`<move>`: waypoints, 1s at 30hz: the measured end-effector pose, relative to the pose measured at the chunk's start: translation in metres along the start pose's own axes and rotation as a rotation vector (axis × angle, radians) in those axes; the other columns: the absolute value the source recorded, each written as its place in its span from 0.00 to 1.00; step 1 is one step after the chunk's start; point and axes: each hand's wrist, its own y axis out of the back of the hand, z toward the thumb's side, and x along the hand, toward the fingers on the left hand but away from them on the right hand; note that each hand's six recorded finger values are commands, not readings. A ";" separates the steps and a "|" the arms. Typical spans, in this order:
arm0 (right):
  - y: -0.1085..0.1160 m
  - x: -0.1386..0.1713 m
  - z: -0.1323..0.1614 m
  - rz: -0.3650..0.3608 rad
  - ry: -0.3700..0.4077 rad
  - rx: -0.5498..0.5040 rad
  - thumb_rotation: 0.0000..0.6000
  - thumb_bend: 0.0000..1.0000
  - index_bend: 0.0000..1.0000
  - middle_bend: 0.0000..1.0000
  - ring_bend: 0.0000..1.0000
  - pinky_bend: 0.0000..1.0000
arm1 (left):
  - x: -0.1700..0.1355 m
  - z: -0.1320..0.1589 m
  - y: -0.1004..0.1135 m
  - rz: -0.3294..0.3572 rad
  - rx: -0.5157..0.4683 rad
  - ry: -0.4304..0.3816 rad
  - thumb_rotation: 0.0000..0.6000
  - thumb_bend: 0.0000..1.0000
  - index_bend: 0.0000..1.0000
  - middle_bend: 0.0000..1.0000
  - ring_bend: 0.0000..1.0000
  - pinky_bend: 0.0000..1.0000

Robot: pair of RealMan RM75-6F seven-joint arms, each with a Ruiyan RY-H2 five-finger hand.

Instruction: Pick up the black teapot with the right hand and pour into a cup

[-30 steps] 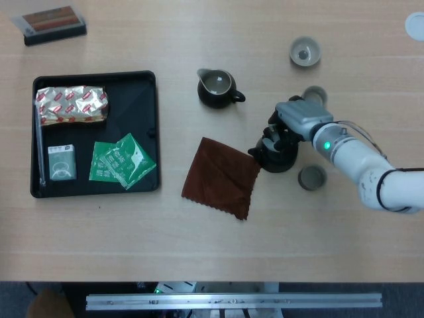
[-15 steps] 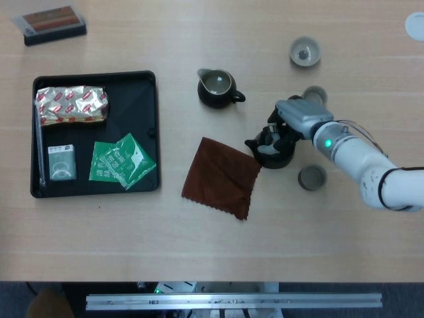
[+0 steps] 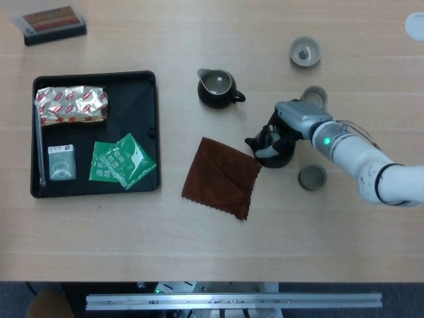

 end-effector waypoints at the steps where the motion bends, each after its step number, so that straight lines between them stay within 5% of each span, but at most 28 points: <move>1: 0.000 0.000 0.000 -0.001 0.000 -0.003 0.65 0.04 0.79 0.76 0.66 0.00 | 0.000 0.000 0.000 0.000 0.000 0.001 1.00 0.22 0.00 0.00 0.00 0.00; 30: 0.025 0.029 -0.001 -0.131 0.026 0.098 0.65 0.00 0.98 0.93 0.88 0.04 | 0.000 0.005 -0.001 -0.002 -0.002 -0.017 1.00 0.22 0.00 0.00 0.00 0.00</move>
